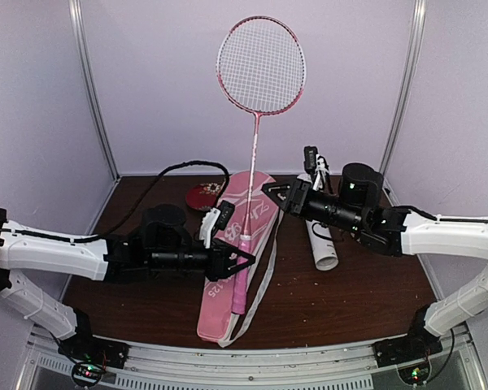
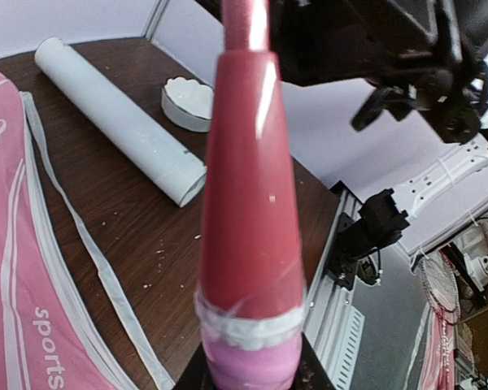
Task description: Pack up the badminton gear
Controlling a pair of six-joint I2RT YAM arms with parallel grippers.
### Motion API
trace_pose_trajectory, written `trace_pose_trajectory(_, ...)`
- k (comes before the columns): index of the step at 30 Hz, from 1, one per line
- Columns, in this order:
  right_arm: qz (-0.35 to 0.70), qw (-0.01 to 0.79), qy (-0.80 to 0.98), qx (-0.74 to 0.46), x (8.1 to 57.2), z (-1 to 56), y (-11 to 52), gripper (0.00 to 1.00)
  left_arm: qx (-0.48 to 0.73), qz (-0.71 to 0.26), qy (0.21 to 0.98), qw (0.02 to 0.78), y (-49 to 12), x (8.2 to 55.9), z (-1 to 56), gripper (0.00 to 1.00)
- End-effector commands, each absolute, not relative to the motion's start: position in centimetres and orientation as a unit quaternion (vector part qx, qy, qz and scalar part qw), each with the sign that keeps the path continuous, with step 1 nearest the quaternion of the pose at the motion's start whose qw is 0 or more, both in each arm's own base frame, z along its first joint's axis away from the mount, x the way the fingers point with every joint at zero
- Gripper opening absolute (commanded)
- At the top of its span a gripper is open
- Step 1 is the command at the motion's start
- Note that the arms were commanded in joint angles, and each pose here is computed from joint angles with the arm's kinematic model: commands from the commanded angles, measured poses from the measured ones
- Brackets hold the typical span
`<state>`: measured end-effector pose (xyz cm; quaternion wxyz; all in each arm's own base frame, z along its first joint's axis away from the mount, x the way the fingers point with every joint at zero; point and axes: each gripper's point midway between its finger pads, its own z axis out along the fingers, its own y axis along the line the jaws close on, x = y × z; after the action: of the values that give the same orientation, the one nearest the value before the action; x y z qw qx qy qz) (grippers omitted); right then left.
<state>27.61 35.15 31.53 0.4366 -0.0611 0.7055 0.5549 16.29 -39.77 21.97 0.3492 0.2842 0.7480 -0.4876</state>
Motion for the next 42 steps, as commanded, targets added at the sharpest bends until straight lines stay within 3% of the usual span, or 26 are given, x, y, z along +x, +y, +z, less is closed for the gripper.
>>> trace_pose_trajectory(1,0.472,0.462,0.749,-0.061,27.7,31.2,34.7,0.48,0.264,-0.471,0.755,0.373,-40.9,18.1,22.8,0.00)
trace_pose_trajectory(7,0.469,0.442,0.761,-0.079,27.6,30.9,36.2,0.42,0.268,-0.507,0.737,0.359,-42.0,17.4,23.6,0.00)
trace_pose_trajectory(12,0.489,0.433,0.753,-0.078,27.5,30.5,37.0,0.27,0.266,-0.528,0.724,0.356,-42.5,17.2,24.3,0.00)
trace_pose_trajectory(24,0.532,0.427,0.726,-0.088,27.0,30.8,38.3,0.27,0.275,-0.565,0.691,0.357,-43.3,16.5,26.3,0.00)
trace_pose_trajectory(28,0.533,0.435,0.721,-0.080,27.0,31.1,37.9,0.00,0.268,-0.565,0.693,0.358,-43.1,16.6,26.1,0.00)
trace_pose_trajectory(31,0.523,0.443,0.724,-0.073,27.1,31.1,37.1,0.00,0.261,-0.555,0.701,0.364,-42.8,17.0,26.0,0.00)
trace_pose_trajectory(34,0.504,0.443,0.739,-0.057,27.3,30.4,35.7,0.00,0.256,-0.499,0.731,0.389,-41.4,18.3,25.4,0.35)
trace_pose_trajectory(36,0.489,0.432,0.756,-0.047,27.4,29.3,34.5,0.00,0.252,-0.430,0.764,0.410,-39.6,19.8,24.6,0.49)
trace_pose_trajectory(42,0.445,0.352,0.823,-0.031,25.2,24.0,31.2,0.00,0.228,-0.247,0.860,0.384,-34.2,24.7,19.4,0.49)
